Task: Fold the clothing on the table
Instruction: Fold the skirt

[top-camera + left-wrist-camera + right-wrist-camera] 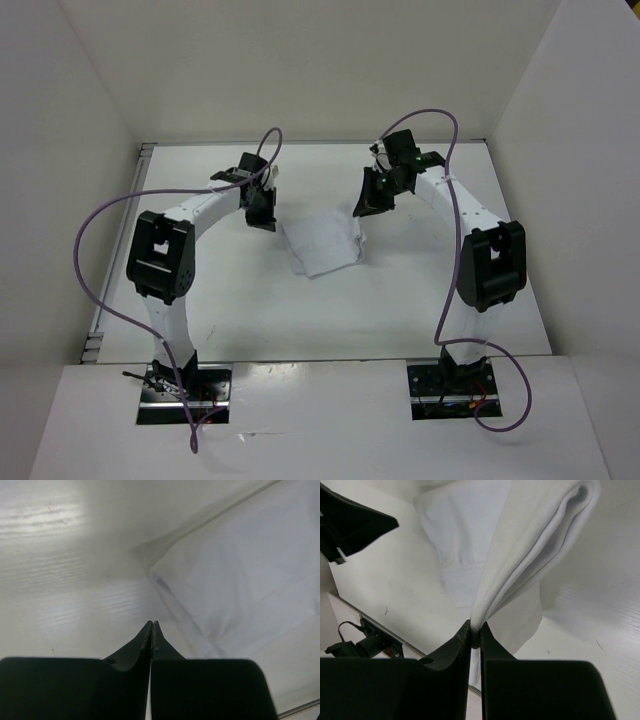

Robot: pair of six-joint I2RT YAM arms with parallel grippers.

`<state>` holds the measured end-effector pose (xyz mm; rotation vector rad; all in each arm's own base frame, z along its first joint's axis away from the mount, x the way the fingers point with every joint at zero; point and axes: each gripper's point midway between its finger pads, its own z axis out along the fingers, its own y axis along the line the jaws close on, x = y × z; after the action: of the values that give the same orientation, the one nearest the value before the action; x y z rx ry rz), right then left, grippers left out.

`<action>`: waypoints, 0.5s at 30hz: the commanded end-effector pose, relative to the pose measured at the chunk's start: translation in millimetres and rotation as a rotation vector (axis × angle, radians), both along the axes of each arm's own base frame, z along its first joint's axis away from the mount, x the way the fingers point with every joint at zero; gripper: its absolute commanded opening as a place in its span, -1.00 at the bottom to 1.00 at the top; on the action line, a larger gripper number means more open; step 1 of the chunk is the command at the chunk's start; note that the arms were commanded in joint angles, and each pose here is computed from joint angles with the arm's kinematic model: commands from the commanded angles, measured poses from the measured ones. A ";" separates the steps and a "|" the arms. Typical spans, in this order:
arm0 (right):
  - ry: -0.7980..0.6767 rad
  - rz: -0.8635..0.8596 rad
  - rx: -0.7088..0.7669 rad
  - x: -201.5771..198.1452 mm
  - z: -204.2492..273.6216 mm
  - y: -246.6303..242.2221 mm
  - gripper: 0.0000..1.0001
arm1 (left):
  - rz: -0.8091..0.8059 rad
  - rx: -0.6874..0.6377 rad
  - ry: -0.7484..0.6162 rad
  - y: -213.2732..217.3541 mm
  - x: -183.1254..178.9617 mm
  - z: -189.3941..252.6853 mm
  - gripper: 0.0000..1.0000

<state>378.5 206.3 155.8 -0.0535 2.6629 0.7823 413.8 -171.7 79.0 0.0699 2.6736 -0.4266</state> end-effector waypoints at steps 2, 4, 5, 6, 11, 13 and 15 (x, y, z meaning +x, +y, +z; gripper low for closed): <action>-0.088 0.028 0.017 1.0 35.3 3.4 -1.00 | 0.007 0.025 0.049 4.0 -7.3 -29.7 -1.00; -0.088 0.028 0.017 1.0 35.3 3.4 -1.00 | 0.010 0.015 0.067 2.0 -9.2 -37.9 -1.00; -0.086 0.033 0.024 0.1 36.0 4.6 -1.00 | 0.003 0.003 0.076 -0.8 -9.2 -42.5 -1.00; -0.094 0.042 0.027 -2.5 39.7 7.8 -1.00 | 0.003 0.002 0.074 -0.7 -9.6 -45.0 -1.00; -0.090 0.090 0.036 -10.4 36.9 25.8 -1.00 | -0.014 -0.073 0.110 -14.4 -14.1 -56.7 -1.00; -0.082 0.119 0.035 -14.0 30.5 37.8 -1.00 | -0.017 -0.097 0.116 -18.2 -16.0 -57.2 -1.00; -0.078 0.137 0.049 -15.6 30.0 47.9 -1.00 | -0.021 -0.131 0.116 -24.5 -13.9 -58.0 -1.00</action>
<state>362.6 230.8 155.8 -0.1527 2.6770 0.8044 399.0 -182.1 26.6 0.0406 2.7637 -0.5190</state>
